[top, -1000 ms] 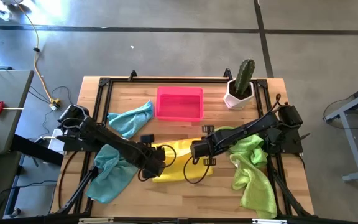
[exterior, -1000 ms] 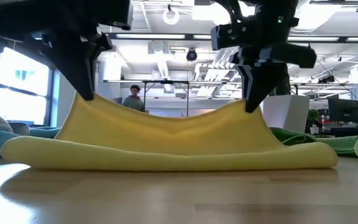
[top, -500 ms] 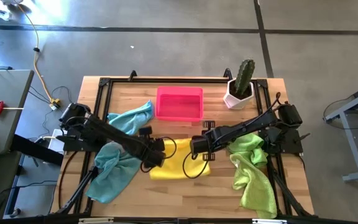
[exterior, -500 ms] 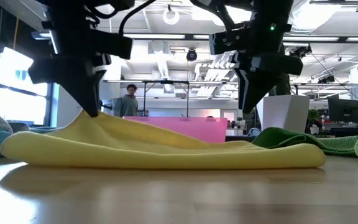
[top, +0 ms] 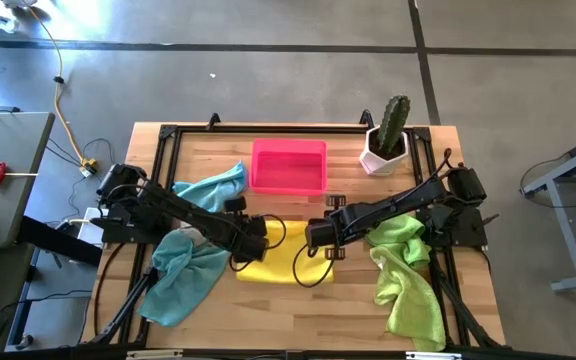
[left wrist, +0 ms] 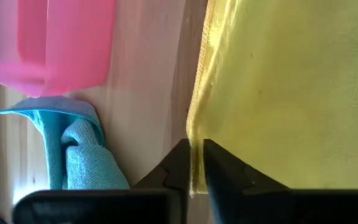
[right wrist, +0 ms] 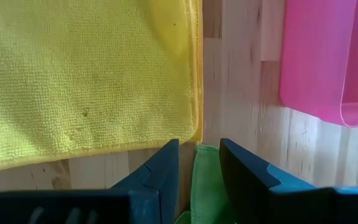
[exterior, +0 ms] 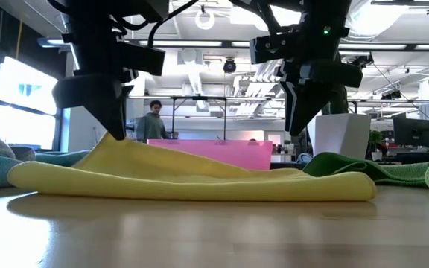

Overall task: Fold microfiber towels
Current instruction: Fold the yellow microfiber cloth

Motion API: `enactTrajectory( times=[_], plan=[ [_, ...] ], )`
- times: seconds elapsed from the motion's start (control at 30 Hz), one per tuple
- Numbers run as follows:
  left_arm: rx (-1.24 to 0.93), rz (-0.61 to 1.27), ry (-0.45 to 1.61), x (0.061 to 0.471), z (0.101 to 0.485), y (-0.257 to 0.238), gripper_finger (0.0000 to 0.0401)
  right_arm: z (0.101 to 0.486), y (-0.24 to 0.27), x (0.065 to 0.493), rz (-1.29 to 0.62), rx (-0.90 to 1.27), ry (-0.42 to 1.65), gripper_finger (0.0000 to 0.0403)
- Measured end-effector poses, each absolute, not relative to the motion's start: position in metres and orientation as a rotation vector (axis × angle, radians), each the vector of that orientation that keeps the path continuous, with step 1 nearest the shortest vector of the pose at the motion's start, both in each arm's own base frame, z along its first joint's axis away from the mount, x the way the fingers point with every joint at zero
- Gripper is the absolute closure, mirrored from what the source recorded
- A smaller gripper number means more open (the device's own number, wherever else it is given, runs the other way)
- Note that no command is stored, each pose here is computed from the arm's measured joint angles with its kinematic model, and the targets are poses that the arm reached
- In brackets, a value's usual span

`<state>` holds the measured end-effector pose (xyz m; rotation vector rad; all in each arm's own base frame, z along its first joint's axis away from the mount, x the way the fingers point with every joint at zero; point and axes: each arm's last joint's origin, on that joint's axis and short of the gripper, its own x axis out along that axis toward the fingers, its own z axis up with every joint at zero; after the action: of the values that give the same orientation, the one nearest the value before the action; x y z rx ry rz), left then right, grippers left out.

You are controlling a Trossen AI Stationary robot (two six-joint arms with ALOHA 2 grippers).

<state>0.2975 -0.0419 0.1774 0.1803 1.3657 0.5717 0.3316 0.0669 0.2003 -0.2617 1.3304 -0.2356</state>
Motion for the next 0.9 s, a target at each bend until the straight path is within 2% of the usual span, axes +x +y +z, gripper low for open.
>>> enactTrajectory(
  times=[0.23,0.37,0.53,0.7,0.9],
  plan=[
    [0.266,0.634,1.315,0.299,0.179,-0.039,0.0268,0.200,0.068,0.333,-0.209,-0.234,1.318,0.0292],
    [0.211,0.620,1.330,0.299,0.178,-0.039,0.0239,0.201,0.074,0.337,-0.159,-0.165,1.285,0.0292],
    [0.146,0.408,1.403,0.297,0.176,-0.059,0.0243,0.185,0.091,0.334,-0.096,-0.164,1.216,0.0292],
    [0.177,0.167,1.328,0.304,0.176,-0.086,0.0264,0.160,0.102,0.324,-0.077,-0.126,1.150,0.0292],
    [0.177,0.146,1.279,0.311,0.171,-0.091,0.0288,0.142,0.106,0.317,-0.087,-0.044,1.097,0.0292]
  ],
)
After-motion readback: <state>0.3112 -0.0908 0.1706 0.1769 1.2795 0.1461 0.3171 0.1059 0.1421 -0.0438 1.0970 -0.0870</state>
